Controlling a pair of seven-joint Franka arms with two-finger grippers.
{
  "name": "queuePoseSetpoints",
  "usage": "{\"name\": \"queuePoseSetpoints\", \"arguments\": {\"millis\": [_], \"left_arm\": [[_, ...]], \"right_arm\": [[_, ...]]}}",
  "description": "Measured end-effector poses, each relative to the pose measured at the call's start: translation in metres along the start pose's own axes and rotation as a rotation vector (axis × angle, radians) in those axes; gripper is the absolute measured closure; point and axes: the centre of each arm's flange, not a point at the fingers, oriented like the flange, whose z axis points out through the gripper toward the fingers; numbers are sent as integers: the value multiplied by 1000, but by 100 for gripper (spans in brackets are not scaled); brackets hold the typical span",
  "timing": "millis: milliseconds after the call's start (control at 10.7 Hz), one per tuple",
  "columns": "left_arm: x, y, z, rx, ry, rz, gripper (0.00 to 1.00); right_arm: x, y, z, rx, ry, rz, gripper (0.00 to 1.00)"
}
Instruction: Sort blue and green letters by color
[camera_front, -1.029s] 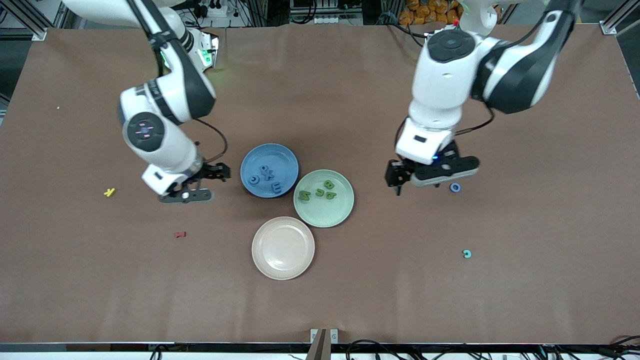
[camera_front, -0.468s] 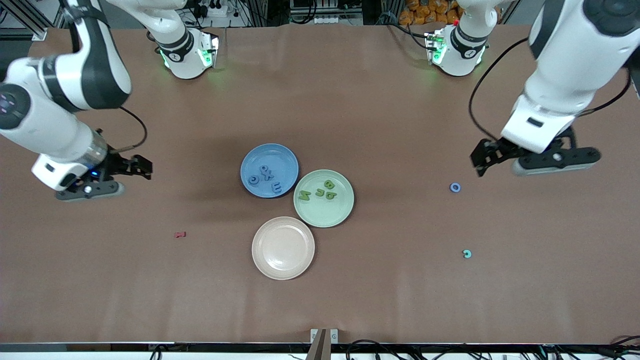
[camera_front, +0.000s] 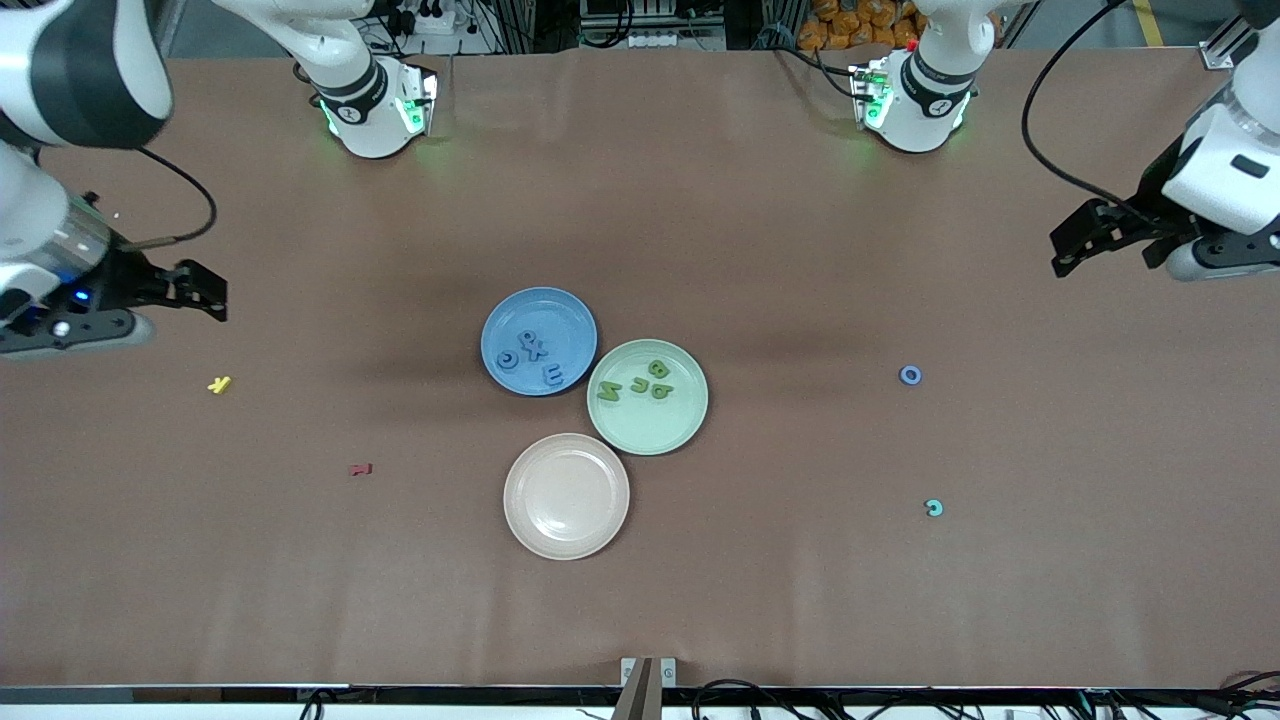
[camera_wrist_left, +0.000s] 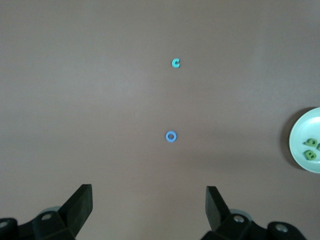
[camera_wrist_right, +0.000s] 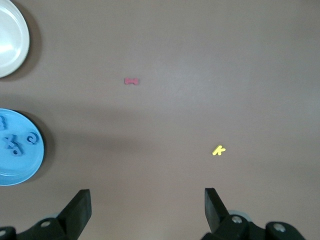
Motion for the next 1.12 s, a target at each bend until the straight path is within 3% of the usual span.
{"name": "queuePoseSetpoints", "arguments": {"millis": [374,749,1123], "left_arm": [[-24,-2,-20,-8,-42,-9,0],[-25,-26,-24,-42,-50,-46,0],[-24,-16,-16,-50,-67,-22,0]], "right_arm": [[-1,-5,-67,-10,61,-9,0],[-11,26,-101,48,110,66,0],[-24,39,-100,78,32,186,0]]}}
